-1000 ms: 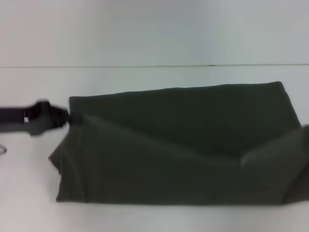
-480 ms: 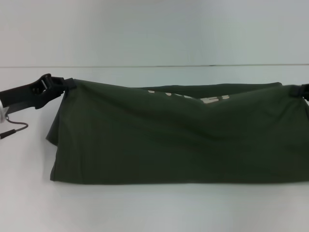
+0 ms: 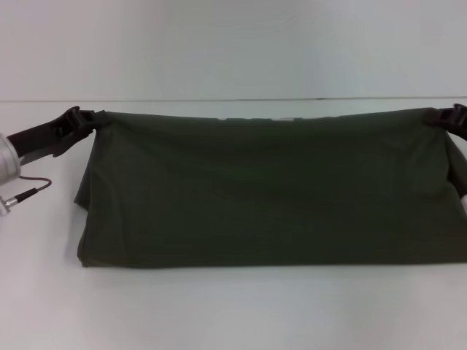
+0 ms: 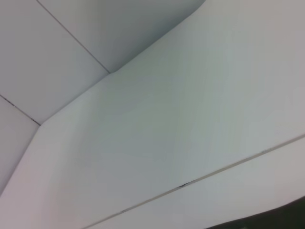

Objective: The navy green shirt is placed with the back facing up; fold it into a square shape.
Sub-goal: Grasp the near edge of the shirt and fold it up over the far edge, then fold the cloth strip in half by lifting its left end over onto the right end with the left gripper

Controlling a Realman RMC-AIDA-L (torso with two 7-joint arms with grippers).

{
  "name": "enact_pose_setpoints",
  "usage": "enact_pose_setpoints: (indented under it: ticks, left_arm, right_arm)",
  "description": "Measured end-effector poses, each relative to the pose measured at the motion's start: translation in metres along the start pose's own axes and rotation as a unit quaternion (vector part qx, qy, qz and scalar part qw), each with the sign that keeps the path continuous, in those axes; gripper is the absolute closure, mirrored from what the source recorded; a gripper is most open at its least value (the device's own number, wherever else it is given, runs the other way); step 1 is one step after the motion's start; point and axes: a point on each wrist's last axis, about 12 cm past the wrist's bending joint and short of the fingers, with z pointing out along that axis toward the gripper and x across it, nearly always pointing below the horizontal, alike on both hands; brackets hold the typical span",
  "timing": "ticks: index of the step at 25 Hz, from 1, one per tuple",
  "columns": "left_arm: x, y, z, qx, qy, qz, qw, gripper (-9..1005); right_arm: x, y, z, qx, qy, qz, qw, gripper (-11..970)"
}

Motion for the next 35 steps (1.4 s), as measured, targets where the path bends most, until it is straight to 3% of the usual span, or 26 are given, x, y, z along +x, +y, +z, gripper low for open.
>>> enact_pose_setpoints:
  ticks: [7, 16, 21, 26, 27, 32, 35]
  left_arm:
    - [0.008, 0.000, 0.013, -0.016, -0.027, 0.014, 0.999, 894]
    - [0.016, 0.001, 0.022, -0.038, -0.034, 0.015, 0.999, 882]
    - [0.028, -0.004, 0.030, -0.028, -0.044, 0.041, 0.998, 876]
    - [0.033, 0.000, 0.025, -0.025, -0.078, 0.018, 0.996, 870]
    - [0.033, 0.001, 0.024, -0.025, -0.084, 0.011, 0.996, 840]
    - [0.034, 0.007, 0.014, -0.018, -0.100, -0.008, 0.995, 688]
    - [0.035, 0.009, 0.009, -0.012, -0.098, -0.008, 0.995, 540]
  right_arm:
    - [0.013, 0.011, 0.023, 0.015, -0.020, -0.010, 1.000, 918]
    - [0.020, 0.015, 0.033, 0.031, -0.036, -0.023, 0.999, 918]
    - [0.025, 0.018, 0.037, 0.032, -0.039, -0.045, 0.998, 862]
    - [0.031, 0.018, 0.037, 0.024, -0.061, -0.057, 0.996, 806]
    - [0.031, 0.016, 0.036, 0.024, -0.067, -0.051, 0.996, 795]
    - [0.029, 0.002, 0.022, 0.025, -0.112, 0.002, 0.993, 555]
    - [0.028, -0.004, 0.015, 0.019, -0.124, 0.014, 0.992, 487]
